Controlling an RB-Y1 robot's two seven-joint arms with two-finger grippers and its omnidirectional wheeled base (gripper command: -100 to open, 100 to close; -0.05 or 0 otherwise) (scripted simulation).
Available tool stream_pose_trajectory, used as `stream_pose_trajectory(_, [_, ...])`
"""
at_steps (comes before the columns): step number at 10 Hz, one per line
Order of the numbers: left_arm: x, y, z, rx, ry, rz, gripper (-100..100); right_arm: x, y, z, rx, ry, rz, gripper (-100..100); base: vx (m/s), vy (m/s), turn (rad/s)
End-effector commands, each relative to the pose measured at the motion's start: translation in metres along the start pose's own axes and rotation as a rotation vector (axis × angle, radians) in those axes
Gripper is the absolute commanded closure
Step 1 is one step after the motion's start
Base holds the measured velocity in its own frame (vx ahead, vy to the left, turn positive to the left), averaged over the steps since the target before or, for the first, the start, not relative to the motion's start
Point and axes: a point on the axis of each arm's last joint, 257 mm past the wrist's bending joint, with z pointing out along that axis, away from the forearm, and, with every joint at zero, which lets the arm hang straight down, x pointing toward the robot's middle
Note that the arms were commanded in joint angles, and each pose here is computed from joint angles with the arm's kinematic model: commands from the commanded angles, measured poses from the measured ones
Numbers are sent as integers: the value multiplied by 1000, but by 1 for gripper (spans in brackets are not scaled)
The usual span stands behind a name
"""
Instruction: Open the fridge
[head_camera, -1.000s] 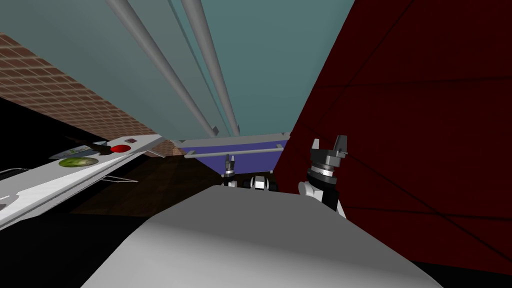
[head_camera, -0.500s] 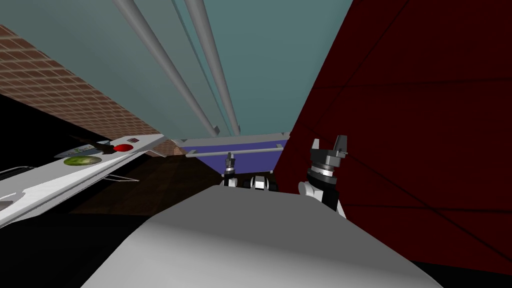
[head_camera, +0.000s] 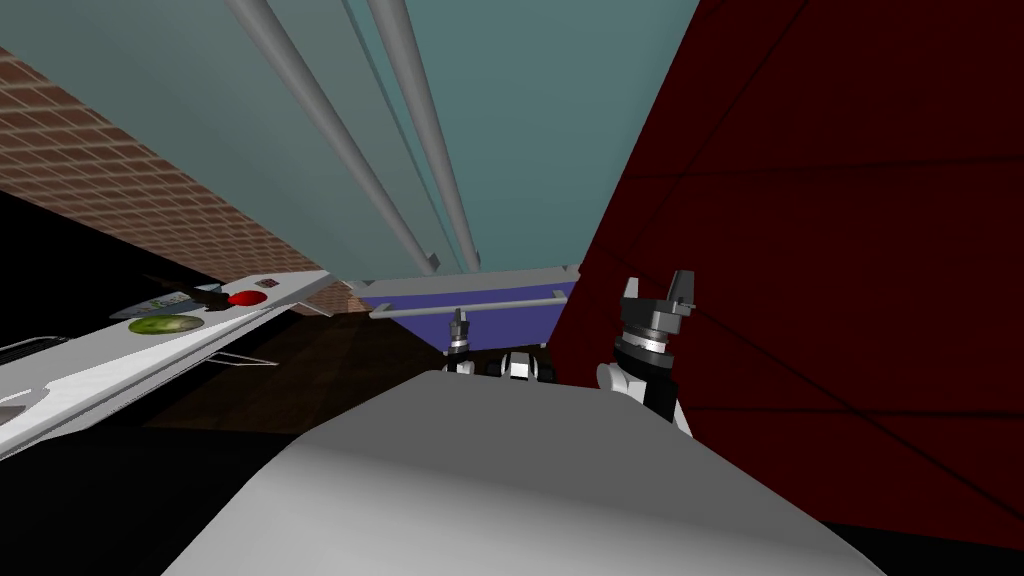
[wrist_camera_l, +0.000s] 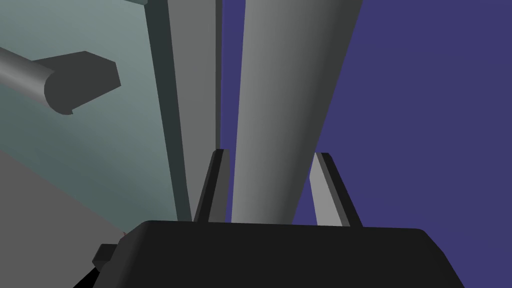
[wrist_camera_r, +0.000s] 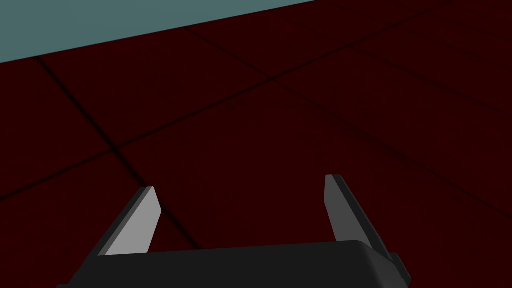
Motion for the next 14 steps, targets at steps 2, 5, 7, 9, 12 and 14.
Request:
stream_pose_trajectory(2, [-30, 4, 16, -4, -72, 45, 100, 0, 0, 0, 0, 0, 0, 0, -176, 14, -260])
stream_pose_trajectory(5, [-61, 7, 30, -8, -146, 83, 100, 2, 0, 1, 0, 3, 5, 0, -216, -22, -253])
stream_pose_trajectory(7, [-81, 8, 39, -11, -196, 106, 100, 9, 1, 5, -9, 14, 21, 0, -187, -9, -313])
stream_pose_trajectory(9, [-100, 9, 47, -14, -247, 125, 100, 10, 1, 5, -8, 17, 25, 0, -237, -52, -286])
stream_pose_trajectory(12, [-109, -4, 51, 13, -227, 151, -100, 12, 0, 5, -7, 20, 29, 0, -8, 4, -14])
stream_pose_trajectory(14, [-112, -4, 50, 14, -234, 151, -100, 12, 0, 5, -6, 20, 29, 0, 140, 60, -15])
